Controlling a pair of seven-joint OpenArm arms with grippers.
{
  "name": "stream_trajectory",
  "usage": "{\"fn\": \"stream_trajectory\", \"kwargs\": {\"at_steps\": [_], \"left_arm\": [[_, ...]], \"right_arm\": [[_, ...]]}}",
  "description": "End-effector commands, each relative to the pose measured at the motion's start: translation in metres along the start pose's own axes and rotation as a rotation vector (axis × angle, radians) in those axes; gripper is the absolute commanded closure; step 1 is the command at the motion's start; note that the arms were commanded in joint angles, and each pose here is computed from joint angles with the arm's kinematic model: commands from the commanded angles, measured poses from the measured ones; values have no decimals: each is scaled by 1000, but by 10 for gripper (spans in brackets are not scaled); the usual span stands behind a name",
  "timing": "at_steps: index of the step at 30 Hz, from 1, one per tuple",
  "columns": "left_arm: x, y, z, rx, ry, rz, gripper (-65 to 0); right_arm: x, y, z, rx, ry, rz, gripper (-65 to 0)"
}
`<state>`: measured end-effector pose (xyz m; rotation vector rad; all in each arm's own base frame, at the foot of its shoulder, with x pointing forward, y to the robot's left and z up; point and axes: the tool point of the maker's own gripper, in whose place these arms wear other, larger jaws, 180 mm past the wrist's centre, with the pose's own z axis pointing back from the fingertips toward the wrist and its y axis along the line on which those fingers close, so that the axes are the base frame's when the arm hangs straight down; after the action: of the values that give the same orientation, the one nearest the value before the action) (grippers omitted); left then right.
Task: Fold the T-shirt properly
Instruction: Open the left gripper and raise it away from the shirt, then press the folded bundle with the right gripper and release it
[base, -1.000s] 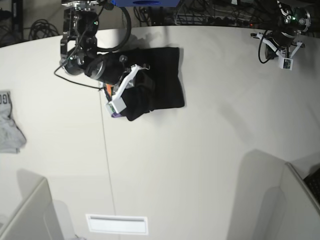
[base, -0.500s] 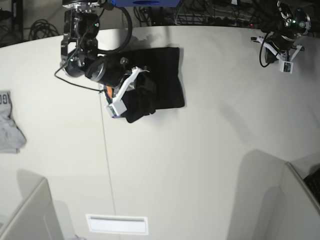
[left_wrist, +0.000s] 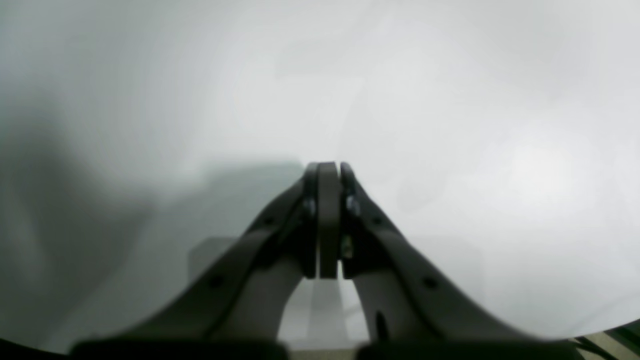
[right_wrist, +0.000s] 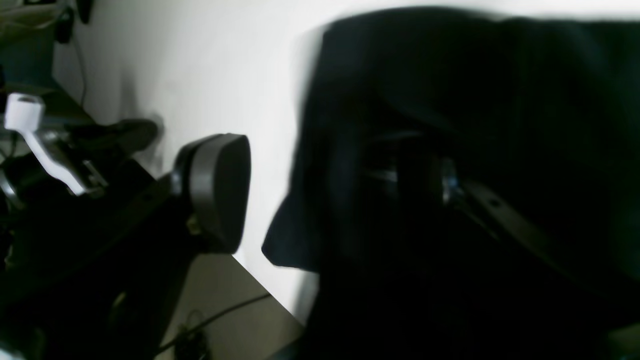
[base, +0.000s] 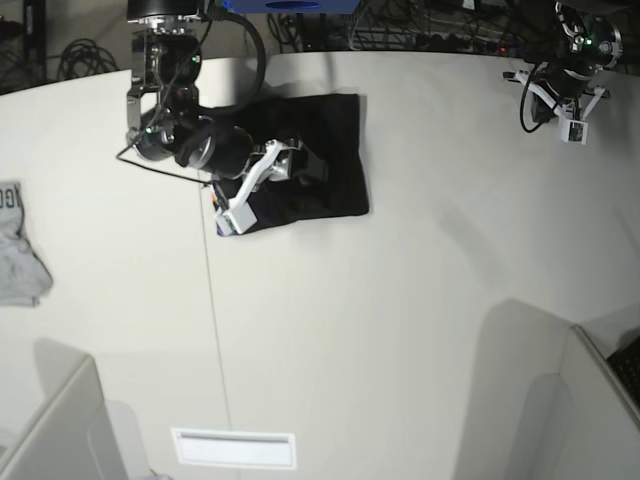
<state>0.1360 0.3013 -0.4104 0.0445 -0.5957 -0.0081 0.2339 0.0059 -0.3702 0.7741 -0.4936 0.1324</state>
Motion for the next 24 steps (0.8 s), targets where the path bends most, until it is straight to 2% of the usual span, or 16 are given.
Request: {"fn": "stream_trajectory", "kwargs": {"at_steps": [1, 3, 5, 8, 11, 12, 14, 17, 19, 21, 22, 24], "left_arm": [[8, 5, 4, 8, -26, -14, 0], [8, 5, 4, 8, -26, -14, 0], [9, 5, 4, 8, -28, -15, 0], [9, 5, 4, 10, -28, -15, 0], [15, 6, 3, 11, -44, -15, 0], [17, 6, 2, 11, -47, -14, 0], [18, 6, 2, 12, -51, -15, 0], [19, 7, 2, 13, -54, -15, 0], [20, 7, 2, 14, -55, -16, 0], [21, 4, 1, 7, -56, -21, 0], [21, 3, 1, 5, -57, -21, 0], [21, 1, 1, 1, -58, -23, 0]], "right_arm": [[11, 6, -1, 29, -32, 9, -438], [8, 10, -6, 42, -13, 11, -438], [8, 22, -12, 68, 10, 57, -438], [11, 43, -21, 111, 63, 158, -438], [9, 66, -27, 151, 156, 271, -438], [9, 74, -26, 163, 166, 307, -437], [20, 92, -15, 181, 121, 377, -420], [36, 93, 9, 153, 19, 385, -324], [39, 72, 19, 99, -12, 322, -206], [36, 48, 27, 42, -18, 272, -50], [32, 38, 31, 19, -5, 265, 0], [21, 26, 35, -9, 26, 264, 0]]}}
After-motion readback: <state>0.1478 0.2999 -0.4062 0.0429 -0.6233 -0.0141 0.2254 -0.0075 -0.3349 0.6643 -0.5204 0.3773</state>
